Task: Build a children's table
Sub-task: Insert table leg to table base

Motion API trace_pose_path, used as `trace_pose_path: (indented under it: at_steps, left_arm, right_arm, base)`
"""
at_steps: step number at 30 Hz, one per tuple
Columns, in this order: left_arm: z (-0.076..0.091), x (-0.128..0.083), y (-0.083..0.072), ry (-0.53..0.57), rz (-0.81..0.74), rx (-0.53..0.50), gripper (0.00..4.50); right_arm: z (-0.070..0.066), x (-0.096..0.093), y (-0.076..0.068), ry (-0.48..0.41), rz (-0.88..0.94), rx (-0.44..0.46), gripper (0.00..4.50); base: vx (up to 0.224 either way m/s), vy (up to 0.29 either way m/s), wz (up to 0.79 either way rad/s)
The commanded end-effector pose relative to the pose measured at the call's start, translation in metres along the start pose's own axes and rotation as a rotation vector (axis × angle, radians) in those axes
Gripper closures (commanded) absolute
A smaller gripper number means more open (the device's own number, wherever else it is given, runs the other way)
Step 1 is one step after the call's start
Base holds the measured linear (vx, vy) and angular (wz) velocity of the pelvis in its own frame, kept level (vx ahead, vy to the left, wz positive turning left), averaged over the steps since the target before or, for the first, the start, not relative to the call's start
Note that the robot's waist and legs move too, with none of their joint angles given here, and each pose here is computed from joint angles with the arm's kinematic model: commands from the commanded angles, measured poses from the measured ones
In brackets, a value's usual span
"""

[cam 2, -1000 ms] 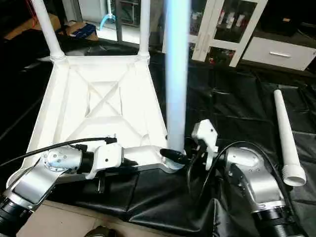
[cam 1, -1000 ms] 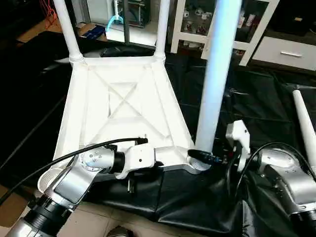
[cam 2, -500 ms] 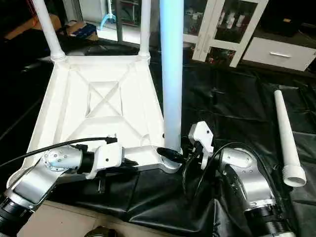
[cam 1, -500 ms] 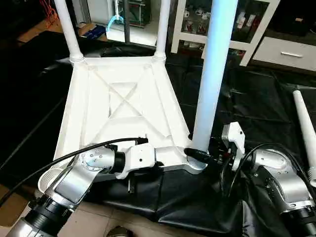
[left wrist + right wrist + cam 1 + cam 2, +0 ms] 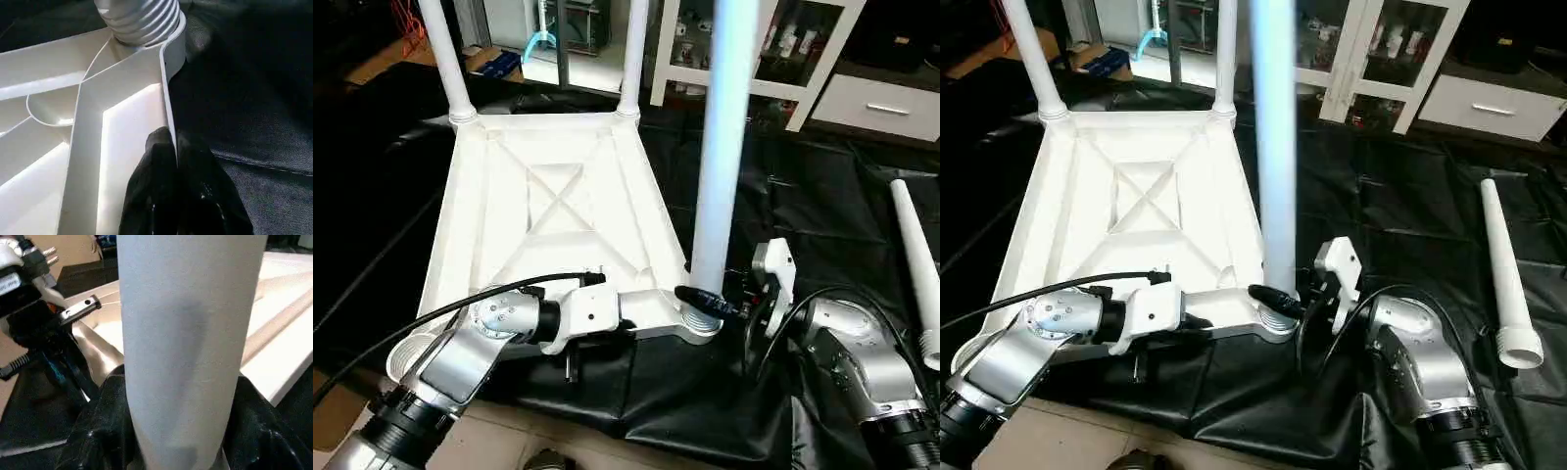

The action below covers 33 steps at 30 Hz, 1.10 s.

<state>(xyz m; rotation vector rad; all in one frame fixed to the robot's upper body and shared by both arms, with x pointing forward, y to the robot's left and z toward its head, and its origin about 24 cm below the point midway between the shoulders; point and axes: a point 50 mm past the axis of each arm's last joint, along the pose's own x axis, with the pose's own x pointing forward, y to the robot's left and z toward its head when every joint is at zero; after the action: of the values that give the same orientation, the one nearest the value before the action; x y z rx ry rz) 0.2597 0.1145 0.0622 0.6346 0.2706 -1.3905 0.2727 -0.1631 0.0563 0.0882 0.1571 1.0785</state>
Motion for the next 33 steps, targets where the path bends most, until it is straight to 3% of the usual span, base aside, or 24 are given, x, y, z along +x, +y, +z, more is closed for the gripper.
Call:
trace_pose_path:
  at_steps: [1, 9, 18, 25, 33]
  left_arm:
    - [0.001, 0.012, -0.011, 0.01, -0.093, 0.015, 4.5]
    - [0.0, 0.012, -0.012, 0.011, -0.088, 0.013, 4.5]
    - [0.0, 0.013, -0.012, 0.01, -0.085, 0.013, 4.5]
    - [-0.001, 0.012, -0.012, 0.01, -0.081, 0.013, 4.5]
    - [-0.001, 0.012, -0.011, 0.012, -0.079, 0.014, 4.5]
  right_arm:
    - [-0.025, -0.006, 0.001, 0.083, -0.045, 0.109, 2.61]
    - [-0.03, -0.017, 0.005, 0.05, -0.091, 0.146, 2.61]
    - [-0.04, -0.031, 0.014, 0.061, -0.131, 0.053, 2.61]
    - [-0.046, -0.037, 0.011, -0.026, -0.25, 0.148, 2.61]
    - [-0.058, -0.035, 0.02, -0.007, -0.248, 0.188, 2.61]
  base:
    - [0.0, 0.0, 0.0]
    - [0.0, 0.0, 0.0]
    - [0.0, 0.0, 0.0]
    - [0.0, 0.0, 0.0]
    - [0.0, 0.0, 0.0]
